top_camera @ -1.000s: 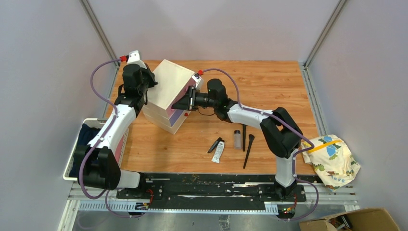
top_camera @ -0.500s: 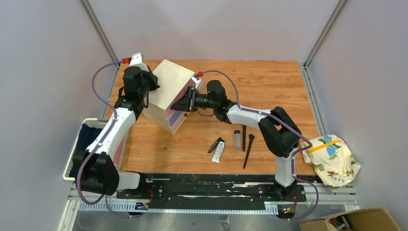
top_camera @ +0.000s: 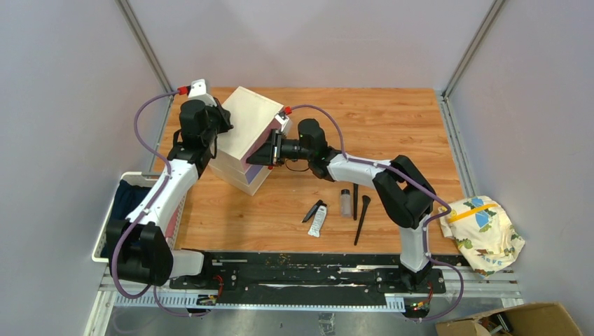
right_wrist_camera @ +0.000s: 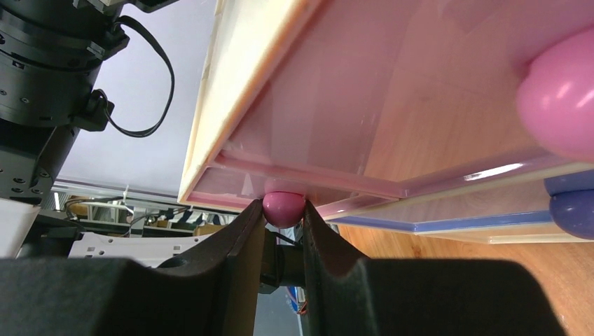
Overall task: Organize the makeup
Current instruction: Open the drawer in the storage box.
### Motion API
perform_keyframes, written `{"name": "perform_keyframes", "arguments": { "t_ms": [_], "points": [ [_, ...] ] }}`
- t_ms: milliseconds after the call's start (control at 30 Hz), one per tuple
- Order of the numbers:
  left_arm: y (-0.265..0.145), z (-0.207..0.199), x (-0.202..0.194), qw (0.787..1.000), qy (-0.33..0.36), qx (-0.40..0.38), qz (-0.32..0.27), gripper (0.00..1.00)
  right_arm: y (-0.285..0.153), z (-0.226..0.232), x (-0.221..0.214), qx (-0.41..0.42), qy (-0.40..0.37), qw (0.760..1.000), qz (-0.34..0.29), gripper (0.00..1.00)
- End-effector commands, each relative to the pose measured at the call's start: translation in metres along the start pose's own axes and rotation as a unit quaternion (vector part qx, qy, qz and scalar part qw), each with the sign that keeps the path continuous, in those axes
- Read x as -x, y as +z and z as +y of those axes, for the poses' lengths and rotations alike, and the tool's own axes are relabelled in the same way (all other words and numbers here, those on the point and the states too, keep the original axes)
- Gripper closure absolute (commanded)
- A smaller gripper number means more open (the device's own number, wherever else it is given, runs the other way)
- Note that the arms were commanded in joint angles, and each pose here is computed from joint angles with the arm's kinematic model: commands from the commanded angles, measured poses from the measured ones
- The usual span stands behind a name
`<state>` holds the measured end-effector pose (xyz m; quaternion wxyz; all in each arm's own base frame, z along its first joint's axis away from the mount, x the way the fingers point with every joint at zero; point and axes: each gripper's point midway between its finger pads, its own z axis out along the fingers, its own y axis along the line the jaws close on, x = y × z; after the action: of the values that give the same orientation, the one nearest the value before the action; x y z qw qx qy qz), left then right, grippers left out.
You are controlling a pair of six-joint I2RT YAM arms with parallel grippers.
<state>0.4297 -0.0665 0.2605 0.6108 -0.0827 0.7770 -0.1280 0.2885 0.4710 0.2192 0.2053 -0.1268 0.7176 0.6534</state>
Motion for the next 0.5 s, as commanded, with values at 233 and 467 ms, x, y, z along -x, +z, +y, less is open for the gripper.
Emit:
{"name": "perform_keyframes", "arguments": {
  "t_ms": [233,467],
  "points": [
    [-0.004,0.009,-0.040,0.998,0.010,0.011,0.059,1.00,0.010,-0.002,-0.001,0.000,-0.005,1.000,-0.003,0.85],
    [-0.003,0.009,-0.037,0.998,0.013,0.011,0.057,1.00,-0.006,-0.005,-0.003,-0.025,-0.023,0.999,-0.014,1.00]
  ]
}}
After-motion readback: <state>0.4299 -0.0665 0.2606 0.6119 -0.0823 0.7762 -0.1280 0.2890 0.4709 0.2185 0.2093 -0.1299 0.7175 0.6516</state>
